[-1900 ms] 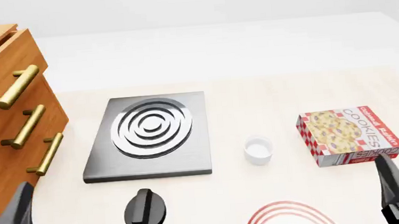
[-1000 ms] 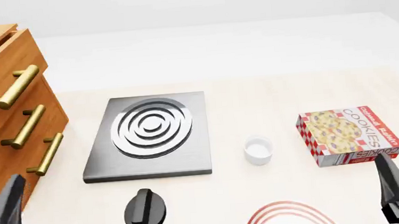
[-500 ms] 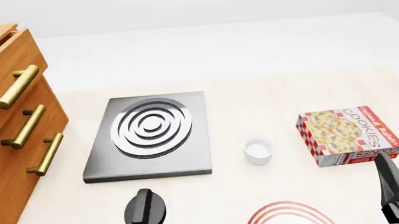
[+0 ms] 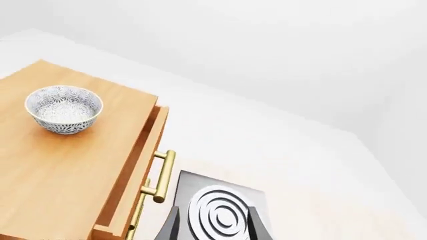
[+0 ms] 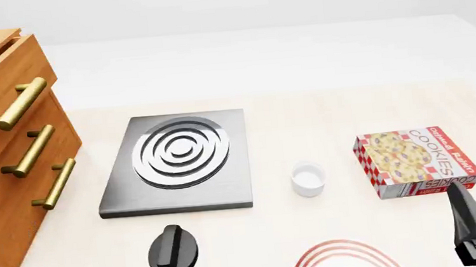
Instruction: Pick the akita bowl on the wooden cabinet and place it on the plate.
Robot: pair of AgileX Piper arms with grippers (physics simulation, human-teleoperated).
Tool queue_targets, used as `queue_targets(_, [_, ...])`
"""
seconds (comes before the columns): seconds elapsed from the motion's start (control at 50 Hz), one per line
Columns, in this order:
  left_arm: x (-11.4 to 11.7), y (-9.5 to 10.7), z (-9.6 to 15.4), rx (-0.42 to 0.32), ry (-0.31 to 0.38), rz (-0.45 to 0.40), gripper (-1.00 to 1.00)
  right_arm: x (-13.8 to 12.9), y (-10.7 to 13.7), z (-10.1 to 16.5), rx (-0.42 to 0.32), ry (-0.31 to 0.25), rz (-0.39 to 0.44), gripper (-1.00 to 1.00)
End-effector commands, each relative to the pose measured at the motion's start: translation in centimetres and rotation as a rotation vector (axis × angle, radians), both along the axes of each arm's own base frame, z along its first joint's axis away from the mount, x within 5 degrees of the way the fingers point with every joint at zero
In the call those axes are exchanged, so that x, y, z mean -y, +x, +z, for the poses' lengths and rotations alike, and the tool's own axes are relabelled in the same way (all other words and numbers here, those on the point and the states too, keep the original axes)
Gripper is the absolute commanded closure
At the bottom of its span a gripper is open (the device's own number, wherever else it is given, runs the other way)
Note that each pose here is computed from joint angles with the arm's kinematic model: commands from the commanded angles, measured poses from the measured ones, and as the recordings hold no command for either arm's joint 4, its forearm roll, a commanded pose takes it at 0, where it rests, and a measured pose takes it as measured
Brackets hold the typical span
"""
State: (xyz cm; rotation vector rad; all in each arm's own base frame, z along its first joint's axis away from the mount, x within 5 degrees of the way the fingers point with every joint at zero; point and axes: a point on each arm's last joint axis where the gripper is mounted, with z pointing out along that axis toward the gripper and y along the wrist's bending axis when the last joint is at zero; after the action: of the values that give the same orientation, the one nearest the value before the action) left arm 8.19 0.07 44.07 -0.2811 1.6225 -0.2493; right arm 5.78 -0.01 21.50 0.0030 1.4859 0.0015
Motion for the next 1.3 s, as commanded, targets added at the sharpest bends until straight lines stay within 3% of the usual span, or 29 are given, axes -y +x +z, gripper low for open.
queue_targets(0.02, [-0.8,1.1,1.8,-0.017,-0.099,0.089,-1.0,0.0,0.0,0.0,0.0,0.0,0.0,-1.0])
queue_targets(0.28, [-1.3,0.9,4.8,0.032,-0.135,0.153,-1.0,0.0,0.0,0.0,0.0,0.0,0.0,-1.0])
queue_targets(0.66, [-2.4,2.2,5.4,0.02,-0.169,0.237,-1.0,0.0,0.0,0.0,0.0,0.0,0.0,-1.0])
queue_targets(0.9, [-4.0,3.6,5.8,0.003,-0.203,0.341,-1.0,0.0,0.0,0.0,0.0,0.0,0.0,-1.0])
queue_targets(1.3, [-5.8,5.0,7.7,0.056,-0.21,0.42,-1.0,0.0,0.0,0.0,0.0,0.0,0.0,-1.0])
